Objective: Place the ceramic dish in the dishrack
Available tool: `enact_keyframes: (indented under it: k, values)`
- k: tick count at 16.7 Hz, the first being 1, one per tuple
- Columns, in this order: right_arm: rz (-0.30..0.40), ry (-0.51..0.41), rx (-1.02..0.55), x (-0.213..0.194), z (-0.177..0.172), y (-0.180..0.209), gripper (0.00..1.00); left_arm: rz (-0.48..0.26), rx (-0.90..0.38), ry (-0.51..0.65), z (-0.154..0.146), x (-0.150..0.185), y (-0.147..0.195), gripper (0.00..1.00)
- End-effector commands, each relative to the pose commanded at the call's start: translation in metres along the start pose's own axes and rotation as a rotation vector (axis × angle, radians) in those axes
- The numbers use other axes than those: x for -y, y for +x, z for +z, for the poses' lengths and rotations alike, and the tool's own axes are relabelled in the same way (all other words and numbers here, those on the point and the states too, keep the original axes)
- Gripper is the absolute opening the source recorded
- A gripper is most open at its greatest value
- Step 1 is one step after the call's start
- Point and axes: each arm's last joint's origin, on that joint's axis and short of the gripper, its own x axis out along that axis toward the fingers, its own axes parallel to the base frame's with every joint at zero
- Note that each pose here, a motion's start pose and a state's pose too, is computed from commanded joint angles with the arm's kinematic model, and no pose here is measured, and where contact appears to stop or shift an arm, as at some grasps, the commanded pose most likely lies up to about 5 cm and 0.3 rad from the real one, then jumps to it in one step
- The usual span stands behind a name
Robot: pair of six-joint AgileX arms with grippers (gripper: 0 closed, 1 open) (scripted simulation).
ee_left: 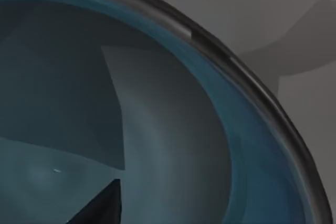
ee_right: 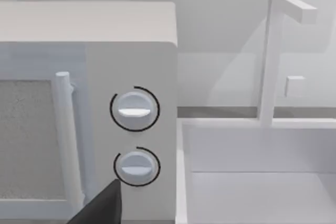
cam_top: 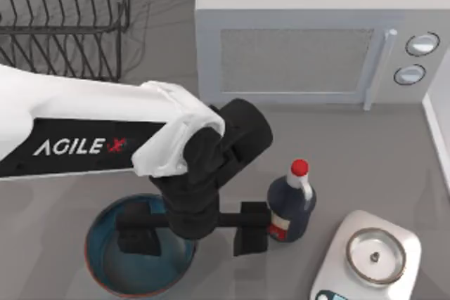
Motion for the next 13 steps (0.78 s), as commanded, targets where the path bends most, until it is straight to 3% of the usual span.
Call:
enact_keyframes:
  k: [3, 13]
  values:
    - [0.000, 0.000, 0.000, 0.0000, 0.0000, 0.0000, 1.00, 0.000, 0.000, 0.000, 0.0000, 0.0000, 0.0000, 1.00]
    - [0.000, 0.000, 0.000, 0.0000, 0.0000, 0.0000, 1.00, 0.000, 0.000, 0.000, 0.0000, 0.0000, 0.0000, 0.25]
